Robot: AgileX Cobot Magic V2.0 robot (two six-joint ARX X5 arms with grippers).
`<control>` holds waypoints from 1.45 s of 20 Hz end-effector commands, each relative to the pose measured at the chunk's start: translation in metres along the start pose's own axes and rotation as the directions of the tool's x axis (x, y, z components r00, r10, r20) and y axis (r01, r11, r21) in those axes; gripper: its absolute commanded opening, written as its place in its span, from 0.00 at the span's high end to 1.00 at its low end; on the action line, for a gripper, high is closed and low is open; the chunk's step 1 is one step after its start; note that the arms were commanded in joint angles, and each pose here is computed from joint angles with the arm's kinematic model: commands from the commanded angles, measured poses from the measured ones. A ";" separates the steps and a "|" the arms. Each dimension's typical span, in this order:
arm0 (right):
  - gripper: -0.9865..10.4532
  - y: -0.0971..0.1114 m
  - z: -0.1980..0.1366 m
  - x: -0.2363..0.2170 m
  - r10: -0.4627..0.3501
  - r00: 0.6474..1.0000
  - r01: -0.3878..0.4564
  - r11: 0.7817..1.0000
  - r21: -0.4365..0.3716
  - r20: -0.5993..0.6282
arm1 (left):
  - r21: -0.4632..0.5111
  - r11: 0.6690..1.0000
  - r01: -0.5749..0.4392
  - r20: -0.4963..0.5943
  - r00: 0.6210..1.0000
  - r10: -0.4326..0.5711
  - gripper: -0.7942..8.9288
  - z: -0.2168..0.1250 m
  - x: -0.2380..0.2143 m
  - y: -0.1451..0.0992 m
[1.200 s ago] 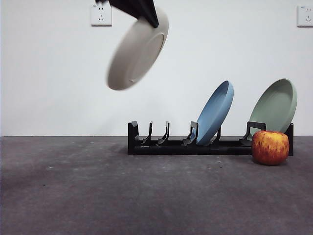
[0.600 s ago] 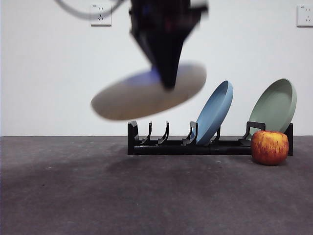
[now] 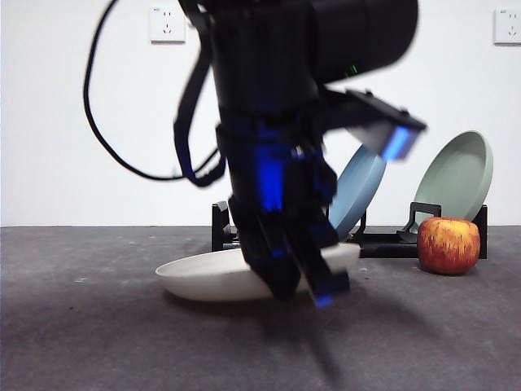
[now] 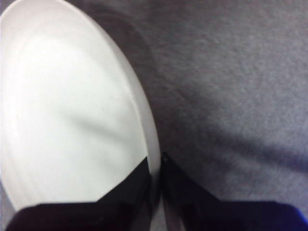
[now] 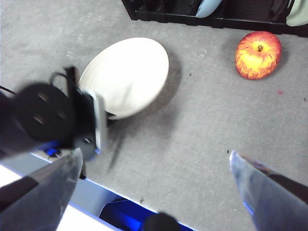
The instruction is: Take the yellow plate from the plate rack,put the plate on the table,take the apple from the table,put the apple in the plate
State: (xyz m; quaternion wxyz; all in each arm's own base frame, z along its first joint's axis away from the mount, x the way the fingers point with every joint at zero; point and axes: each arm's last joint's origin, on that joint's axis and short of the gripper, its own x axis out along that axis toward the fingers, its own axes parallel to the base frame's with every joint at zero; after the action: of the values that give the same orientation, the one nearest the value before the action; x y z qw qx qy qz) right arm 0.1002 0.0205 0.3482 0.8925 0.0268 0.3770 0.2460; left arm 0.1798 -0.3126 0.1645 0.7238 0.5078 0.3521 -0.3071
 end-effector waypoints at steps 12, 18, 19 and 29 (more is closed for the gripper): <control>0.37 0.001 0.001 -0.001 0.002 1.000 -0.002 1.000 0.001 0.007 | -0.032 0.999 0.010 0.016 1.000 -0.010 0.62 0.009 -0.008 -0.002; 0.37 -0.009 0.018 0.018 -0.006 1.000 0.006 1.000 0.021 0.015 | -0.244 0.966 0.091 0.258 0.966 -0.025 0.62 0.017 -0.101 0.049; 0.37 -0.013 0.024 0.024 -0.007 1.000 0.007 0.999 0.033 0.022 | -0.283 0.950 0.130 0.322 0.946 -0.034 0.62 0.015 -0.121 0.059; 0.36 -0.078 0.066 0.155 -0.173 0.978 0.183 0.980 0.079 -0.118 | -0.451 0.830 0.328 0.651 0.757 0.055 0.62 -0.084 -0.271 0.109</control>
State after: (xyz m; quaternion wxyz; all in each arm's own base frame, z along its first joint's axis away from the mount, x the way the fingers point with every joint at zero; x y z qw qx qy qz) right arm 0.2667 0.0312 0.2779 0.8881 0.0158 0.4336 0.1518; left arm 0.0975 -0.1774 0.4243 0.8839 0.1299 0.1883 -0.4079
